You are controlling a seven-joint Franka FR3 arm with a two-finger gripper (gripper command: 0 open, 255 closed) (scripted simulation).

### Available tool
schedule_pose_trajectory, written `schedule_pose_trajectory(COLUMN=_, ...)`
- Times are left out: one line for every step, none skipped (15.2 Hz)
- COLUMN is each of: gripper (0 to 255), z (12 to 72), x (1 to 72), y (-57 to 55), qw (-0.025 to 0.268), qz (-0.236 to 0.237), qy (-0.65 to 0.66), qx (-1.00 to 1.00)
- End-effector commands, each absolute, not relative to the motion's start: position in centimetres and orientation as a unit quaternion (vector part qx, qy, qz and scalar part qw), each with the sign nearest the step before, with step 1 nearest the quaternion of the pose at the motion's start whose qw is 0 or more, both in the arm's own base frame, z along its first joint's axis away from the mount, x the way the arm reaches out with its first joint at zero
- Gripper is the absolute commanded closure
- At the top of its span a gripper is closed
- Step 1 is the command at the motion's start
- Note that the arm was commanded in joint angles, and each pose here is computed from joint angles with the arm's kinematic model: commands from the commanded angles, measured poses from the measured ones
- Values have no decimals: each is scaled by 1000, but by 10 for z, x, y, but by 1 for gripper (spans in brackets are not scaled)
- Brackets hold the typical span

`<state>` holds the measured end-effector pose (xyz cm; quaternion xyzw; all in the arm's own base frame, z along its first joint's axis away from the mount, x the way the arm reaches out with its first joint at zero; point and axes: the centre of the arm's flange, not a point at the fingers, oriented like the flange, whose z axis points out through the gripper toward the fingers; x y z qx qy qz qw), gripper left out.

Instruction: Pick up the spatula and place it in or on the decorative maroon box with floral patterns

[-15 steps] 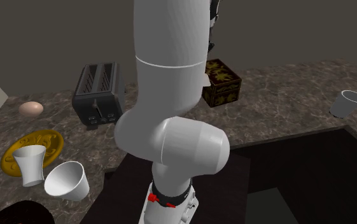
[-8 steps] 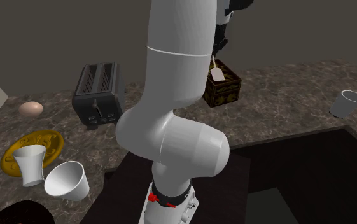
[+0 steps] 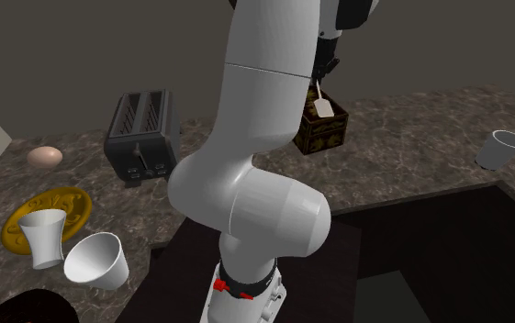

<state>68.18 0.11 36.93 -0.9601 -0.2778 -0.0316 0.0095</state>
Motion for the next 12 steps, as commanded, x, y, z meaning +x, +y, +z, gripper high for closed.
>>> schedule_pose_trajectory(gripper=255, z=359, x=682, y=0, qw=9, qz=-32, qy=-278, qx=-960)
schedule_pose_trajectory(gripper=255, z=354, x=682, y=0, qw=9, qz=-32, qy=-278, qx=-960)
schedule_pose_trajectory(gripper=255, z=348, x=682, y=0, qw=9, qz=-32, qy=-278, qx=-960)
schedule_pose_trajectory(gripper=255, z=343, x=682, y=0, qw=9, qz=-32, qy=-278, qx=-960)
schedule_pose_trajectory(gripper=255, z=338, x=682, y=0, qw=9, qz=-32, qy=-278, qx=-960)
schedule_pose_trajectory(gripper=255, z=332, x=682, y=0, qw=9, qz=-32, qy=-278, qx=-960)
schedule_pose_trajectory(gripper=255, z=327, x=682, y=0, qw=9, qz=-32, qy=-278, qx=-960)
schedule_pose_trajectory(gripper=255, z=322, x=682, y=0, qw=9, qz=-32, qy=-278, qx=-960)
schedule_pose_trajectory(gripper=255, z=317, x=682, y=0, qw=9, qz=-32, qy=-278, qx=-960)
schedule_pose_trajectory(gripper=255, z=311, x=682, y=0, qw=9, qz=-32, qy=-278, qx=-960)
schedule_pose_trajectory(gripper=255, z=307, x=682, y=0, qw=9, qz=-32, qy=-278, qx=-960)
schedule_pose_trajectory(gripper=255, z=307, x=682, y=0, qw=9, qz=-32, qy=-278, qx=-960)
